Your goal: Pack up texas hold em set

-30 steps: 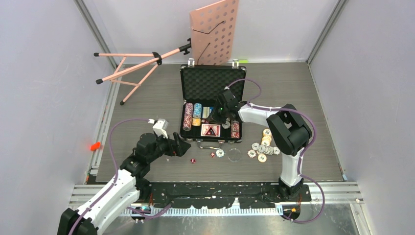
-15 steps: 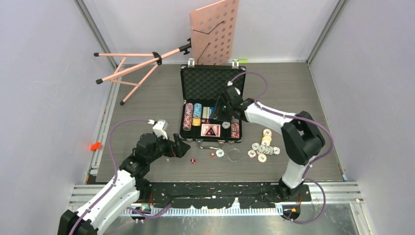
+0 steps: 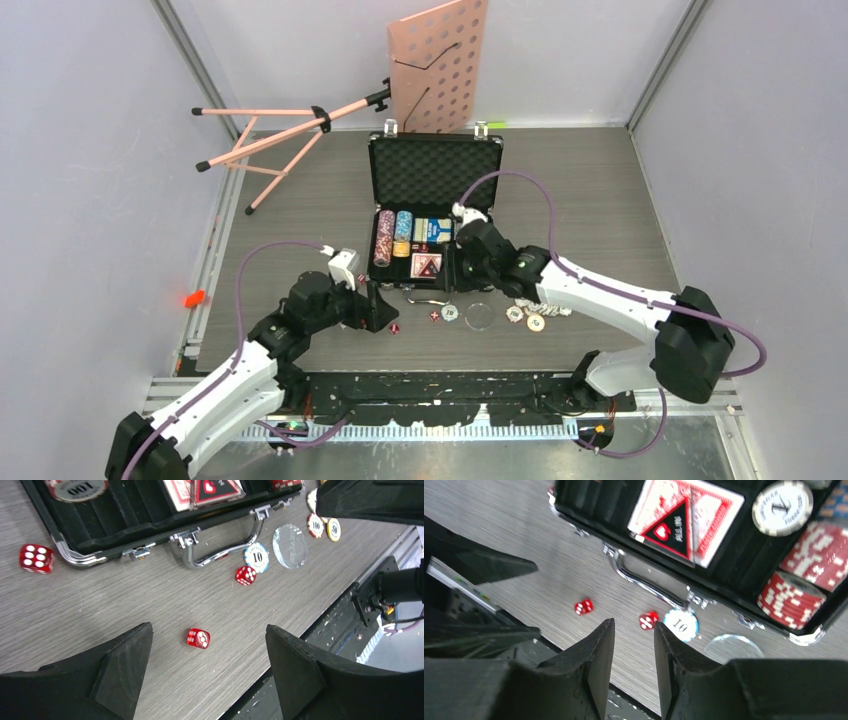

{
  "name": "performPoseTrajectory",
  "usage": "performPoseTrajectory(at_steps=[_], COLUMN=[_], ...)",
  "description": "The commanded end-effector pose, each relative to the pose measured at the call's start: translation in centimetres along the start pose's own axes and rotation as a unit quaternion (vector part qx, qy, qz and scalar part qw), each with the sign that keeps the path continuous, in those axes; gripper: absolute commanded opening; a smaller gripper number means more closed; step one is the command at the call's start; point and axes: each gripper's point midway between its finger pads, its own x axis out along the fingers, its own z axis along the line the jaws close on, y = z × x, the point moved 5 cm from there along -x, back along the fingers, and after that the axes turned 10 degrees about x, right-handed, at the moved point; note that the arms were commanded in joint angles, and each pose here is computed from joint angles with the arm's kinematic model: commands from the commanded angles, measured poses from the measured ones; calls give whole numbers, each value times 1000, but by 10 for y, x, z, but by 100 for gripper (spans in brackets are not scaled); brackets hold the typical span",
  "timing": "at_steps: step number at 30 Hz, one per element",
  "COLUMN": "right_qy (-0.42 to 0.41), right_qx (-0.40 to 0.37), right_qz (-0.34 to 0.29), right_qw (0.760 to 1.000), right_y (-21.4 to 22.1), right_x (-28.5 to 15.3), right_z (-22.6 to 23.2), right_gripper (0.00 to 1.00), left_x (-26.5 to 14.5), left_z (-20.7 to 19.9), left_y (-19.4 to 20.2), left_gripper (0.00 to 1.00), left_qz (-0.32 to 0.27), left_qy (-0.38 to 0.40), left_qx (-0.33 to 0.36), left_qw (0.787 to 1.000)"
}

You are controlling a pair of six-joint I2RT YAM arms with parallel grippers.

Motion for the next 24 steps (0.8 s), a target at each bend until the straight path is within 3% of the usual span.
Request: performPoseTrajectory(at_steps=[1, 8, 16, 24], right_qy=[-24, -4, 53, 81], right_qx=[-30, -93, -133, -160], right_qz=[2, 29, 39, 33], right_qw=[999, 995, 989, 983], right_y=[23, 66, 75, 77], right_x=[-3, 10, 37, 48], right_z=[-8, -3, 1, 2], right_gripper=[40, 40, 39, 39], left_x=[0, -1, -13, -14], left_z=[-6, -2, 0, -1], left_y=[-10, -9, -10, -8], left_gripper=[87, 83, 86, 86], left_qz=[-3, -7, -71, -71], left_qy=[6, -4, -10, -3], left_qx=[17, 33, 38, 35], left_qw=[1000, 999, 997, 997])
